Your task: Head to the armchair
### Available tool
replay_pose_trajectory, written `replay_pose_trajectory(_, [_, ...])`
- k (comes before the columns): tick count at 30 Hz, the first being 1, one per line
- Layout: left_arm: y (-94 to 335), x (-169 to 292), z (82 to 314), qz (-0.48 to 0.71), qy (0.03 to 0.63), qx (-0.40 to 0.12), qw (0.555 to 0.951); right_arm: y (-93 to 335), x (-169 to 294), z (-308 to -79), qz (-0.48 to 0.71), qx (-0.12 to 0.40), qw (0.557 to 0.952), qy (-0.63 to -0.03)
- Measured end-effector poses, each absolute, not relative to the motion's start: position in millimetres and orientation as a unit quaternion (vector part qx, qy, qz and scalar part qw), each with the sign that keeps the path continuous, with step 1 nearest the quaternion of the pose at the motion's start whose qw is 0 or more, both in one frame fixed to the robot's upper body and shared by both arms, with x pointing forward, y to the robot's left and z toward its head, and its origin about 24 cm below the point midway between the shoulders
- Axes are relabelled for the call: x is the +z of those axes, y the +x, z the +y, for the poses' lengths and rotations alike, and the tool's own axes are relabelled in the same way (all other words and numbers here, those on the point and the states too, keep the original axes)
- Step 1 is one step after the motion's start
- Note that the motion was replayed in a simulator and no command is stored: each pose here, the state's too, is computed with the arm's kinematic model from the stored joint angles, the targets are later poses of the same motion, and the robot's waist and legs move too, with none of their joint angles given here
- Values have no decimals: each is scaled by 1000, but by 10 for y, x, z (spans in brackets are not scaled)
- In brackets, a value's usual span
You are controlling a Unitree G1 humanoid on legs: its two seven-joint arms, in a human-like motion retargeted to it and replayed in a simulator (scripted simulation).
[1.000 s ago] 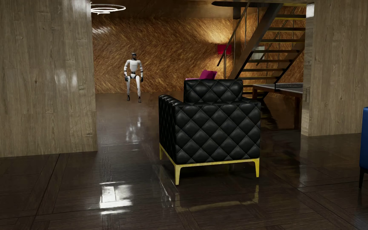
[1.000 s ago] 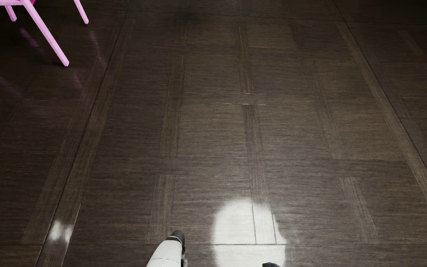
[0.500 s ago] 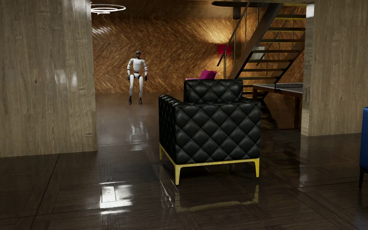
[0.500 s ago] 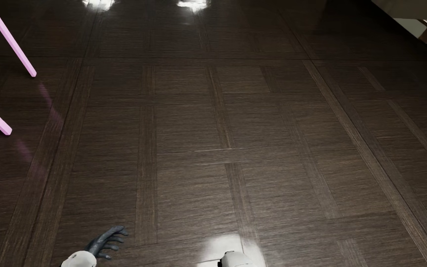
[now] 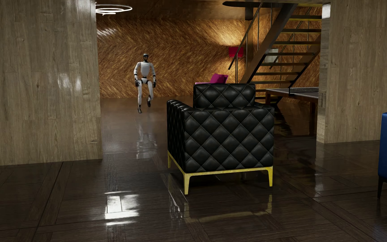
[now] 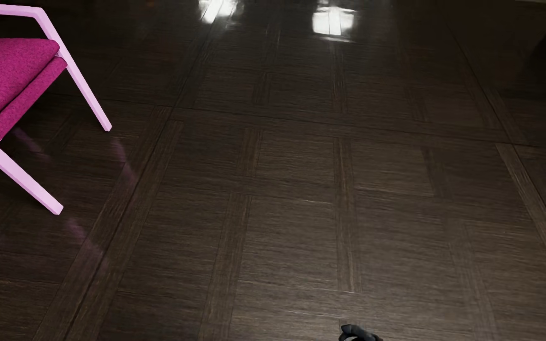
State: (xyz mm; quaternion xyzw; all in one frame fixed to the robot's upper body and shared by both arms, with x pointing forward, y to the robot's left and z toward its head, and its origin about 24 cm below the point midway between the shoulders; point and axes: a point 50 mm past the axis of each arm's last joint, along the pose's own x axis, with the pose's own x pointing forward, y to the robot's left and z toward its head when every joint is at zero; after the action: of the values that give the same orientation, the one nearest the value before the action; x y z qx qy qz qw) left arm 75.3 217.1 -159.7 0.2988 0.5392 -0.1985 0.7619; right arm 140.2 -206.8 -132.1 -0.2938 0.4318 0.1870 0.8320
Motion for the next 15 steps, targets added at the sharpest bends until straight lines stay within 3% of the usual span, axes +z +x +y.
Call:
replay_pose_trajectory(4, [295,-1625,2333,592,281,-175,735,1951,-982,-2201,354,145,872,-305])
replay_pose_trajectory(9, [142,-1660,2266,605,291,-206,712,2340,-685,-2120,282,133,901,-301])
replay_pose_trajectory(12, [276,-1678,2200,594,299,-217,715,2042,-938,-1963,326,160,889,-281])
replay_pose_trajectory(15, [571,-1645,2174,566,285,-189,750,1281,-1390,-1847,436,219,827,-280])
